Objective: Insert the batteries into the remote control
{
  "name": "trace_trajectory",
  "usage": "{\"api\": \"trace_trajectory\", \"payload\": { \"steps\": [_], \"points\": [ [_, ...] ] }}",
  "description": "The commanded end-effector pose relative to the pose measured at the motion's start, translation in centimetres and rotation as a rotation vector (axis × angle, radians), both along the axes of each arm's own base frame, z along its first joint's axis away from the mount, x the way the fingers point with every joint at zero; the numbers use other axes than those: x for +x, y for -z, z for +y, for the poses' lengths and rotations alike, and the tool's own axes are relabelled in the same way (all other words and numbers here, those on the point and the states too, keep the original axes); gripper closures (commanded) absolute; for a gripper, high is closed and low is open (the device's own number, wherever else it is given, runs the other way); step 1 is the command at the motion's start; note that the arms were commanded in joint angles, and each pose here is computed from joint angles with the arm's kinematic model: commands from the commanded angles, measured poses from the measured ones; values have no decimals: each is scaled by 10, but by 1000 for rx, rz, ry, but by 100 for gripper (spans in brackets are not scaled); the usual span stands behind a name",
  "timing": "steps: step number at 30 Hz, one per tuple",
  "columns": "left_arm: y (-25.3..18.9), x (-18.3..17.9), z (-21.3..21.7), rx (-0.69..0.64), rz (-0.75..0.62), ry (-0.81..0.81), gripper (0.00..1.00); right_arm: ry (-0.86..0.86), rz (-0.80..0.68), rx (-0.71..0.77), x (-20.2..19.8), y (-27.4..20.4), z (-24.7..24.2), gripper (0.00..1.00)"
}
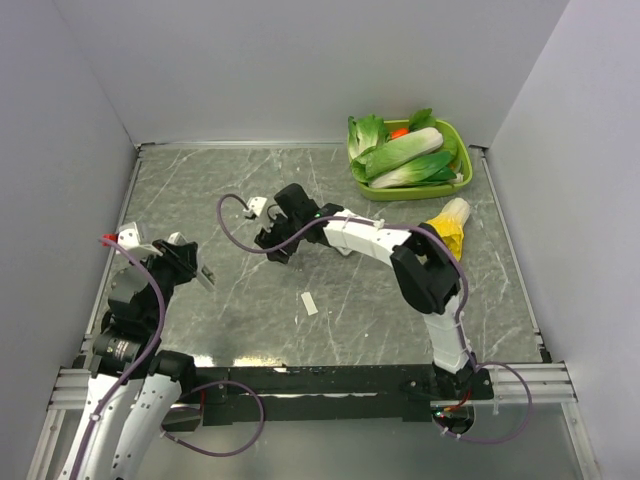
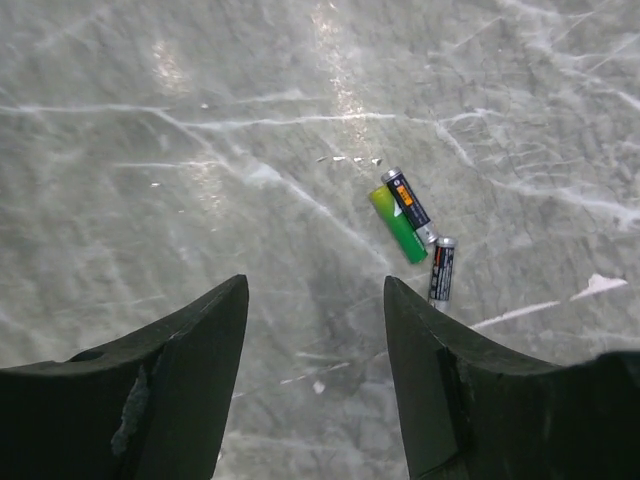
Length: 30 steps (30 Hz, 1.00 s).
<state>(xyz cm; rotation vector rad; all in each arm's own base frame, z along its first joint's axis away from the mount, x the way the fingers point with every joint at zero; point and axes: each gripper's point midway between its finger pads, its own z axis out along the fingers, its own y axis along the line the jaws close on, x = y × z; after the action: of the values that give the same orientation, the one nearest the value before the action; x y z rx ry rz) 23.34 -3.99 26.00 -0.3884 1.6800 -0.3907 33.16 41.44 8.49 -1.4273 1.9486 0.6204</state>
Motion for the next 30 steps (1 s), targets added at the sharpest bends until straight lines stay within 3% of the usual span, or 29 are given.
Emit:
{"api": "trace_trajectory", "payload": {
  "steps": [1,9,30],
  "points": [
    [-5,4,6,42,-24,-15,98,-58,-34,-50,14,1,4,39],
    [-5,5,8,42,-28,-13,98,-71,-35,-99,23,23,8,47],
    [-1,8,5,38,-8,0,98,32,-62,-158,42,33,1,50]
  ]
}}
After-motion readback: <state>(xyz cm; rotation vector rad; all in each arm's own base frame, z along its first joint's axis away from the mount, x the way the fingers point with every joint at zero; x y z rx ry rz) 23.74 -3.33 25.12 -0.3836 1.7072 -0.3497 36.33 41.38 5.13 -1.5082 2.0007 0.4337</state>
